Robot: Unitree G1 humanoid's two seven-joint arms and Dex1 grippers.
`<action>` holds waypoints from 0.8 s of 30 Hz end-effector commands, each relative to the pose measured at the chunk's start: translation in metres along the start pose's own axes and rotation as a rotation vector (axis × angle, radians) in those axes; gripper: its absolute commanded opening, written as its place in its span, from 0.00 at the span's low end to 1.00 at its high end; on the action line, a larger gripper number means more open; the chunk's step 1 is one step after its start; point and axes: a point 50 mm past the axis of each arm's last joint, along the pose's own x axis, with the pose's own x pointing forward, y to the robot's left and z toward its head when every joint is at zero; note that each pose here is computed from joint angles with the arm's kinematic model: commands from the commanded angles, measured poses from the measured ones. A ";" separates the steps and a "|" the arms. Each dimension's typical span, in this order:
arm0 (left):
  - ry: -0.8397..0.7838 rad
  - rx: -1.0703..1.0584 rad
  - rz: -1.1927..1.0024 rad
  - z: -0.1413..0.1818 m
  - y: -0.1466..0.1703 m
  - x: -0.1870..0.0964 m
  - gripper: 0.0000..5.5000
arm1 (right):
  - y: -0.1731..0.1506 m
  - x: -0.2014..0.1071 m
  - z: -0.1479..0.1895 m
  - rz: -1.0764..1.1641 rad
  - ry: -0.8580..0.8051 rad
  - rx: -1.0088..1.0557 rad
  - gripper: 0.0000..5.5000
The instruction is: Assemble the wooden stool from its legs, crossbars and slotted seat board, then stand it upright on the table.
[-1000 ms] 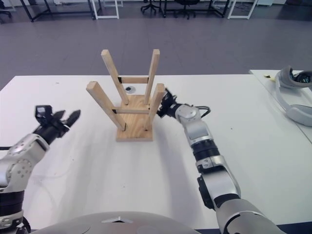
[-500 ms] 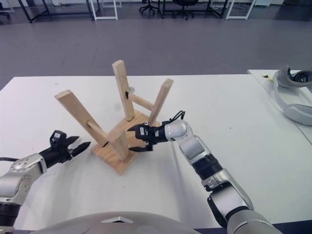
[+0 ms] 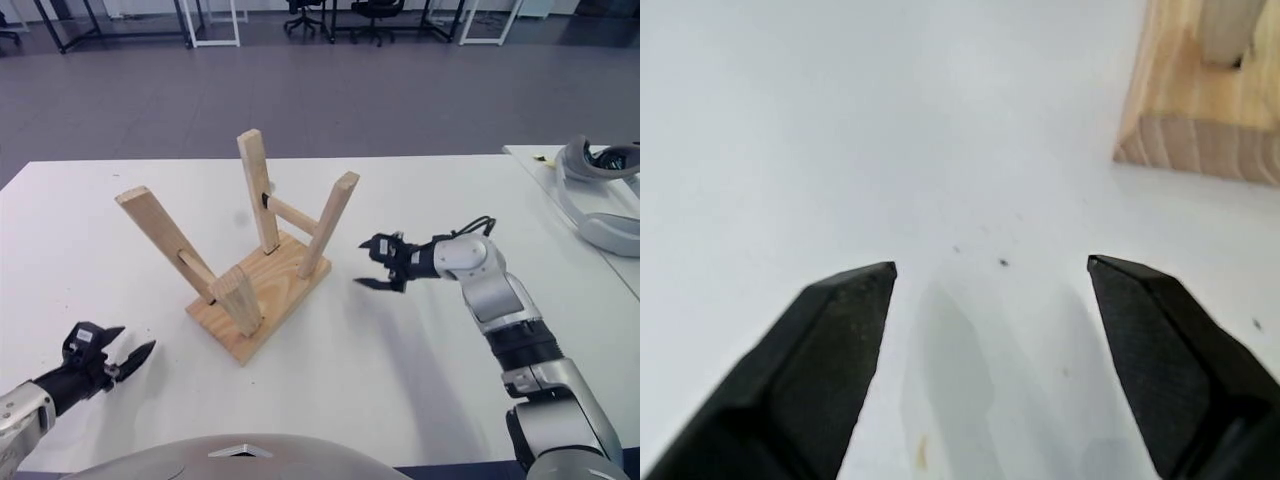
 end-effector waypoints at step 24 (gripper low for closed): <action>-0.185 -0.051 0.106 0.018 0.033 0.049 0.64 | 0.063 0.039 -0.011 0.205 -0.151 0.033 0.67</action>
